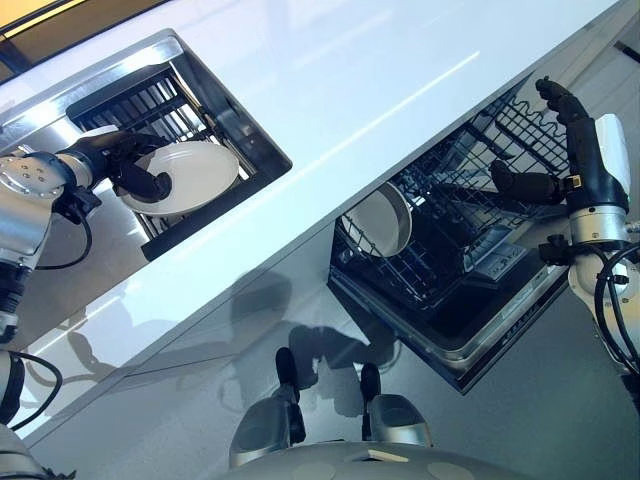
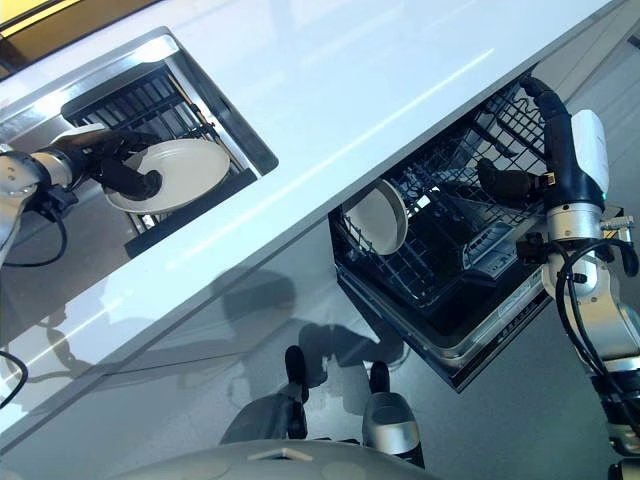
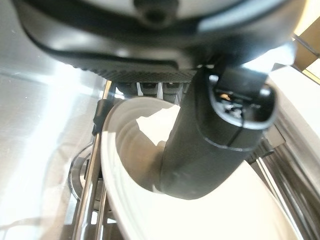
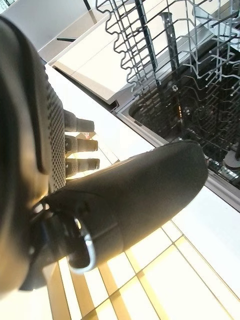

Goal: Pick up plates and place into dishwasher.

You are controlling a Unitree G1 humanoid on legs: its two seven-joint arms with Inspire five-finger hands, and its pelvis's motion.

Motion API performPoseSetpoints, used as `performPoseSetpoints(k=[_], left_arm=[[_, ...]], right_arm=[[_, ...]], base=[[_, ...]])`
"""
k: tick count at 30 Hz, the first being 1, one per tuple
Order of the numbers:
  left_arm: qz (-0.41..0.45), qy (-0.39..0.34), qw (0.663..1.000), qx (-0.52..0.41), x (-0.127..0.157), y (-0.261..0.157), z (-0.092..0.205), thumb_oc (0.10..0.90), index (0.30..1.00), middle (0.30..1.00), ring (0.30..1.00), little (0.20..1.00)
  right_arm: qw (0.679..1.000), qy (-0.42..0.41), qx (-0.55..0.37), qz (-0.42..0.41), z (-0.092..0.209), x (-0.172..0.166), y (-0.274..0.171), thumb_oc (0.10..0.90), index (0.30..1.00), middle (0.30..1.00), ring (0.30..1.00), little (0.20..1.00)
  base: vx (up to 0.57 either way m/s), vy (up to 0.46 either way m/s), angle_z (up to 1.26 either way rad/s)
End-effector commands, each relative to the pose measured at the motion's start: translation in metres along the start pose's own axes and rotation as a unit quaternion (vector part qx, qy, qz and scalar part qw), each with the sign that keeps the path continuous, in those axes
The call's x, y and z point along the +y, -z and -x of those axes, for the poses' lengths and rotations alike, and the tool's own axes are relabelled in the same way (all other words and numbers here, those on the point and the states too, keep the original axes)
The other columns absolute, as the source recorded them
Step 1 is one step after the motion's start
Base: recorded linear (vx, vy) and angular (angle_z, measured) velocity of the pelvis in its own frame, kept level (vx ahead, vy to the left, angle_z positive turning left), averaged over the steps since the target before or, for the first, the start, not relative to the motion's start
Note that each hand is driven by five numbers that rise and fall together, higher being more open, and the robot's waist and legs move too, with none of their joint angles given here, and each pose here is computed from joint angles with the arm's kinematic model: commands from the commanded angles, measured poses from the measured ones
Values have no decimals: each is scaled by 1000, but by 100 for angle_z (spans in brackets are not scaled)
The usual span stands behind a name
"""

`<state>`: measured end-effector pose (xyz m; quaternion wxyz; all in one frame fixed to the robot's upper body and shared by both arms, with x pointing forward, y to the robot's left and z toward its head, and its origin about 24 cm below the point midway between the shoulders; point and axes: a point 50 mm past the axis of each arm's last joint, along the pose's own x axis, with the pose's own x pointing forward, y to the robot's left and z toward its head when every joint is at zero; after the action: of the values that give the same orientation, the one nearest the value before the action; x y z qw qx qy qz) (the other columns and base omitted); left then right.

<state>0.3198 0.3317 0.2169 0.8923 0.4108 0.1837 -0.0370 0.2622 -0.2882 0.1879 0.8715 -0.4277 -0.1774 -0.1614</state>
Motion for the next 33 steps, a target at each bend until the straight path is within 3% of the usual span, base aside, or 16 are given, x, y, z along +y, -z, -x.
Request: performPoseSetpoints(k=[1, 3, 4, 5, 6, 7, 13, 25, 33], left_arm=[[8, 63, 998, 22, -19, 18, 1, 800, 900, 900, 900, 900], [8, 65, 998, 21, -21, 20, 2, 800, 900, 900, 900, 900], [10, 65, 998, 16, -22, 19, 2, 443, 594, 594, 594, 543], [10, 63, 998, 13, -22, 19, 2, 385, 545, 545, 545, 485], [10, 61, 998, 9, -22, 19, 2, 158, 349, 349, 349, 258], [11, 60, 998, 5, -22, 18, 2, 100, 300, 300, 300, 200], [8, 34, 999, -15, -19, 15, 4, 100, 300, 300, 300, 200], [27, -100, 991, -83, 14, 2, 16, 100, 300, 300, 300, 200], [36, -131, 986, -96, 23, 3, 19, 100, 300, 300, 300, 200]], right_arm=[[994, 71, -75, 22, -8, -35, -21, 800, 900, 900, 900, 900], [994, 73, -74, 23, -7, -35, -20, 800, 900, 900, 900, 900], [994, 72, -73, 23, -7, -36, -20, 800, 900, 900, 900, 900], [994, 72, -73, 24, -8, -36, -21, 800, 900, 900, 900, 900], [995, 71, -72, 25, -8, -37, -21, 800, 900, 900, 900, 900], [995, 71, -71, 26, -8, -36, -20, 800, 900, 900, 900, 900], [994, 72, -71, 34, -9, -37, -20, 800, 900, 900, 900, 900], [995, 61, -73, 35, -10, -39, -21, 800, 900, 900, 900, 900], [995, 55, -79, 36, -11, -41, -22, 800, 900, 900, 900, 900]], base=[[0, 0, 0], [0, 0, 0], [0, 0, 0], [0, 0, 0], [-1, -11, 3], [-1, -12, 3], [0, 0, 0], [8, 4, 0], [-3, 6, 0]])
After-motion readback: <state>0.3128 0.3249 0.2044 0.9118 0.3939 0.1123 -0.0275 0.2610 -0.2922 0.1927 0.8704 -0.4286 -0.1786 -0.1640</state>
